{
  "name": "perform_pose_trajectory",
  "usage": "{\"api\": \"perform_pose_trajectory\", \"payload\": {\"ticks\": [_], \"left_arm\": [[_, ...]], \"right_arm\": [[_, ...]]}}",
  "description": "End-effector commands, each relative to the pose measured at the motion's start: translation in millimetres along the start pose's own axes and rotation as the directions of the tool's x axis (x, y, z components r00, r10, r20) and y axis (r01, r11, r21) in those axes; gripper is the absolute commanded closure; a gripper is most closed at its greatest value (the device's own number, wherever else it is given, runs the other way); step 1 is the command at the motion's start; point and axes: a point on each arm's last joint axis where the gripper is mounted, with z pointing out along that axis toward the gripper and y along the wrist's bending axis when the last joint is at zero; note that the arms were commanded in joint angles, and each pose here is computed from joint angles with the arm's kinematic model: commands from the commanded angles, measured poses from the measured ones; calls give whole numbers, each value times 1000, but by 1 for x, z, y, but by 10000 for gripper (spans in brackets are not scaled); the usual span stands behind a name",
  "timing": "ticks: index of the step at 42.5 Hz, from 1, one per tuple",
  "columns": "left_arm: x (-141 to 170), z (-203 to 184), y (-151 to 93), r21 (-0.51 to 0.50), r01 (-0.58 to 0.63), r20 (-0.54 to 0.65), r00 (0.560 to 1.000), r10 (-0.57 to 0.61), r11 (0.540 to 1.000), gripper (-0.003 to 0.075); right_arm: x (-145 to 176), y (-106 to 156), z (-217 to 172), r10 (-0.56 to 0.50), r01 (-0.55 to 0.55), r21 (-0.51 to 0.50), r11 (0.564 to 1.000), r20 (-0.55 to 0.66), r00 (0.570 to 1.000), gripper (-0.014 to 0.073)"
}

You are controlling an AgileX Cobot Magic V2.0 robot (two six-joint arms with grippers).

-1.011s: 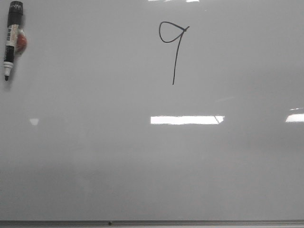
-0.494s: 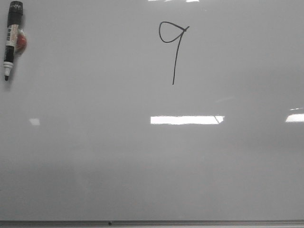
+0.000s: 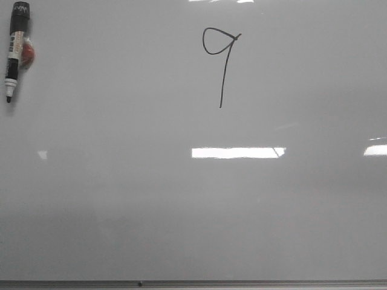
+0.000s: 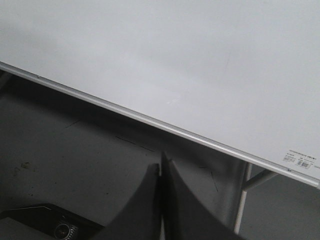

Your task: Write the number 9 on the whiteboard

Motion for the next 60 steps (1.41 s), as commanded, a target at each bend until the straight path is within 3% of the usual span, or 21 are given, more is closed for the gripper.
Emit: {"api": "perform_pose_trajectory", "payload": {"ticks": [1, 56, 60], "left_arm": [[-8, -2, 1, -10, 11, 107, 994, -10, 1000, 739], [-8, -2, 2, -25, 16, 106, 994, -13, 1000, 739], [-8, -2, 2, -25, 16, 106, 994, -13, 1000, 739]], "right_arm": [[-4, -1, -3, -4, 4, 18, 1000, -11, 1000, 663], [-2, -1, -2, -4, 4, 18, 1000, -8, 1000, 663], [5, -1, 2, 23, -24, 65, 998, 26, 999, 663]]}}
